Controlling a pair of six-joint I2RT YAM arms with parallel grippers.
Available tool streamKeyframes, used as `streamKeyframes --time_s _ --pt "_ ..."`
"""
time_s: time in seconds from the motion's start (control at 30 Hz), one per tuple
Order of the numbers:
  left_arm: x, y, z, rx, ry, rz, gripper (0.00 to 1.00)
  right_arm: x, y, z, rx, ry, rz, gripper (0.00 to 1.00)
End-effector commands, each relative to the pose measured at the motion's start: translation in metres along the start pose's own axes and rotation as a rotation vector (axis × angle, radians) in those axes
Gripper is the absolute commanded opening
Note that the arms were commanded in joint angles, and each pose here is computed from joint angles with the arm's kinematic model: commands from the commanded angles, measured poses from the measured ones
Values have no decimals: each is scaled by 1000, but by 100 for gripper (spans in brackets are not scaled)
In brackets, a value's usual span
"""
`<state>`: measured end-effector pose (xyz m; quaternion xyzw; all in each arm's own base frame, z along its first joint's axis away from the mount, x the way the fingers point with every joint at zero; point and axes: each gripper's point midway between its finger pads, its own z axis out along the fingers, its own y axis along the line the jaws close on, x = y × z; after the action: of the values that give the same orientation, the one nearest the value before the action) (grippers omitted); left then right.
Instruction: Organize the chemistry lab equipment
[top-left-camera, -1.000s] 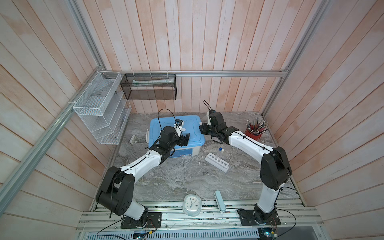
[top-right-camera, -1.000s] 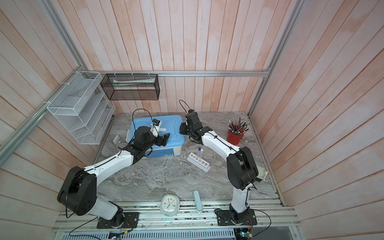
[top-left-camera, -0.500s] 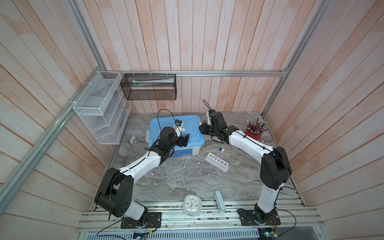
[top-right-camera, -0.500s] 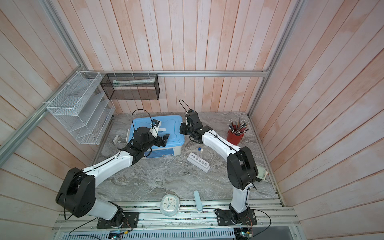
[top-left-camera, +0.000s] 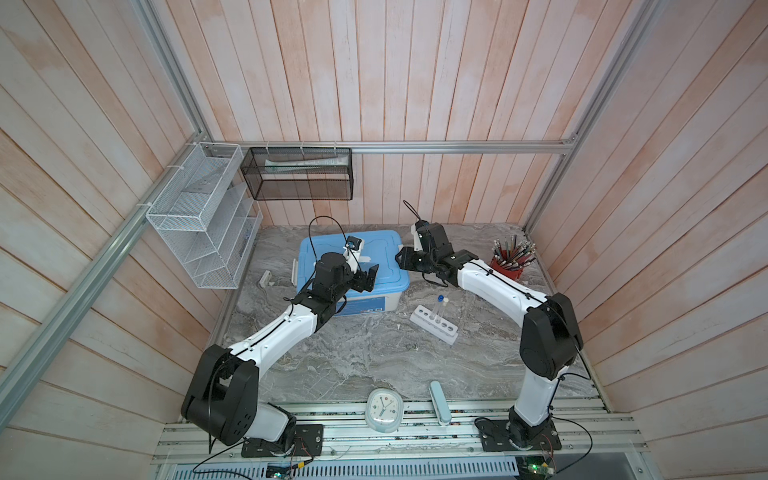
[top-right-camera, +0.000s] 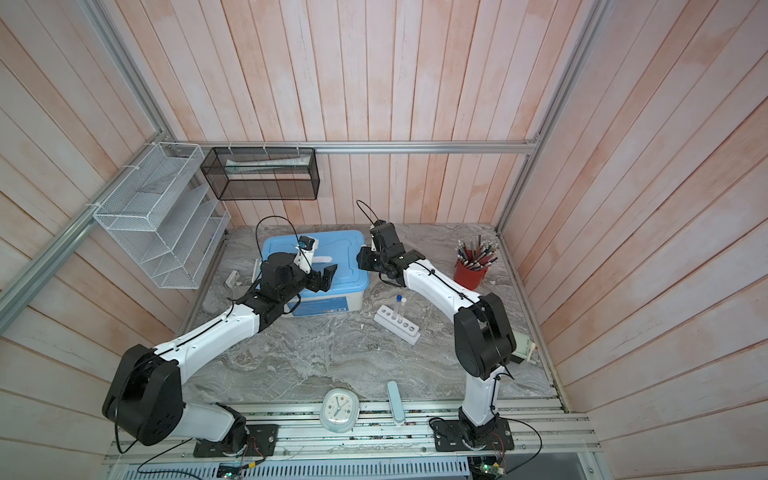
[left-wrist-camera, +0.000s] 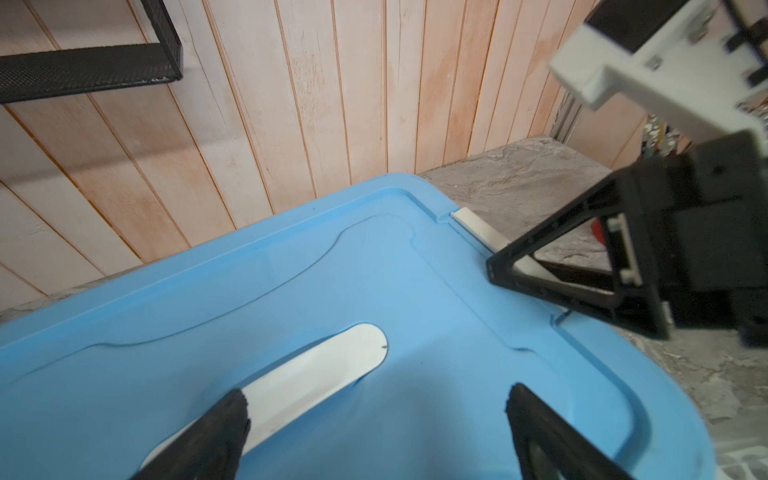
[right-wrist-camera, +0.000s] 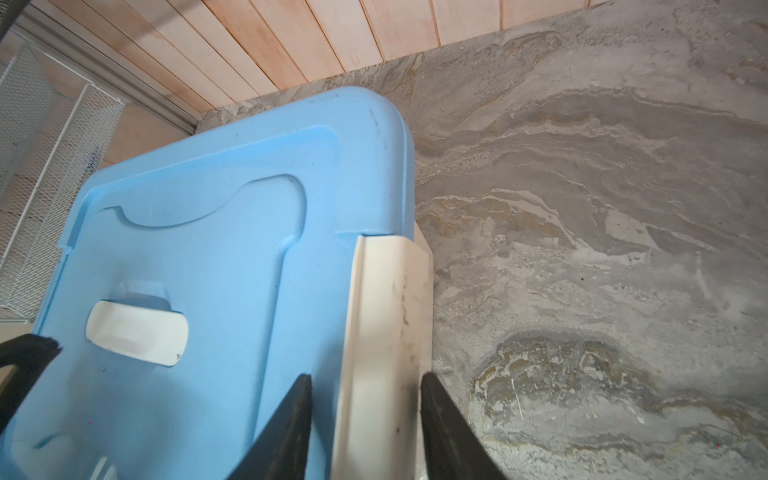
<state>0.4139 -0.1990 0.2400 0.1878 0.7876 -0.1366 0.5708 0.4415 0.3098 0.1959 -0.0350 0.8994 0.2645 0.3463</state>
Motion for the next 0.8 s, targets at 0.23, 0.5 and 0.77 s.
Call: streamKeyframes --time_s 0.23,0.5,0.77 --pt "-15 70 -62 -50 -99 -305 100 -40 18 -27 -10 -55 -173 58" --pt "19 140 -112 -109 -172 -643 100 -47 62 -38 -32 -93 -404 62" --pt "32 160 -119 -133 -175 -740 100 -14 114 -8 -82 -40 -572 64"
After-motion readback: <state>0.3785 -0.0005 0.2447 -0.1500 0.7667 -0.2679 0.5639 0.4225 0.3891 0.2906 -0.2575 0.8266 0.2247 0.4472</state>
